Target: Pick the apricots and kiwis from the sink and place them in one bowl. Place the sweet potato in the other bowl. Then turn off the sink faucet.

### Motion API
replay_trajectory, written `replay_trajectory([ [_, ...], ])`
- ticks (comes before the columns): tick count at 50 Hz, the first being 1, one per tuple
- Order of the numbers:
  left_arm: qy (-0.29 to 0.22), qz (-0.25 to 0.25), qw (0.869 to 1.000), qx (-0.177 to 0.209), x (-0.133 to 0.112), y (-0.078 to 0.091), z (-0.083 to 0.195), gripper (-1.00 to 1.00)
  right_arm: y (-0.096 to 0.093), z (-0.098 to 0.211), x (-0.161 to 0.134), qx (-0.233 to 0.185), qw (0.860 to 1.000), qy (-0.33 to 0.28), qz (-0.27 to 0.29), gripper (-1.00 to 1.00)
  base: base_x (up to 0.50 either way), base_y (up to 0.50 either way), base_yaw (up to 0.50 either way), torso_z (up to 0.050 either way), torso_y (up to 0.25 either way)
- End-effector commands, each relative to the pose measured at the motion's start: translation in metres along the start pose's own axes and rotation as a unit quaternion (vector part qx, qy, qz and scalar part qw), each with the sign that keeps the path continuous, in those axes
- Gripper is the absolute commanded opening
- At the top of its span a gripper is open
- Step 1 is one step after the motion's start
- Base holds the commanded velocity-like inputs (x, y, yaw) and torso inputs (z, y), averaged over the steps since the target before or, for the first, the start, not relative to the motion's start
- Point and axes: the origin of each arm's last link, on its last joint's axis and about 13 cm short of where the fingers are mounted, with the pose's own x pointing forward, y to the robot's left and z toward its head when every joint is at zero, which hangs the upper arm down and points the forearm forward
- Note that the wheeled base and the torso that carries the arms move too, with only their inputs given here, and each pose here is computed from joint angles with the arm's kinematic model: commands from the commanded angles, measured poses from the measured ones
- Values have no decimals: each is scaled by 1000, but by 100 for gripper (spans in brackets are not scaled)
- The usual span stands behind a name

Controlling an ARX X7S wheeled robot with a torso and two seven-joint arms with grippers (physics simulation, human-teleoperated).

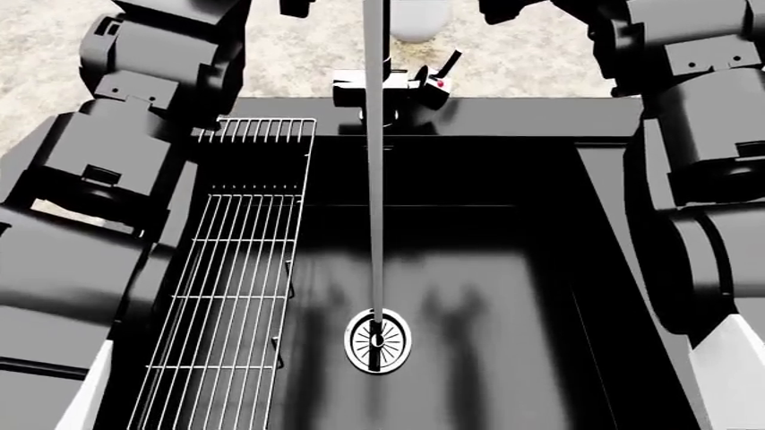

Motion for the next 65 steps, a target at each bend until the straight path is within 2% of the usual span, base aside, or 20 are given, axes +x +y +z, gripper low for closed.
replay_trajectory([
  [1, 8, 4, 1000, 3, 0, 1, -1, 100, -7, -3, -1, -4, 1000, 4, -17, 100, 0, 0, 0, 0, 0],
  [6, 14, 7, 1000, 2, 0, 1, -5, 100, -14, -21, -2, -11, 999, 38, -26, 100, 0, 0, 0, 0, 0],
  [10, 16, 2, 1000, -1, 0, -1, -7, 100, -16, -37, -1, -1, 998, 58, -26, 100, 0, 0, 0, 0, 0],
  [19, 23, 7, 1000, -7, -1, -2, -8, 100, -15, -55, 1, 23, 997, 69, -20, 100, 0, 0, 0, 0, 0],
  [26, 34, 3, 999, -21, -1, -3, -16, 100, -5, -72, 5, 79, 995, 60, -6, 100, 0, 0, 0, 0, 0],
  [32, 32, 2, 999, -35, -1, 0, -10, 100, 0, -80, 7, 110, 992, 55, 4, 100, 0, 0, 0, 0, 0],
  [44, 40, 7, 998, -45, -1, 1, -14, 100, 6, -88, 9, 143, 989, 43, 12, 100, 0, 0, 0, 0, 0],
  [65, 46, 1, 998, -47, -1, 1, -19, 100, 21, -104, 11, 151, 986, 67, 39, 100, 0, 0, 0, 0, 0],
])
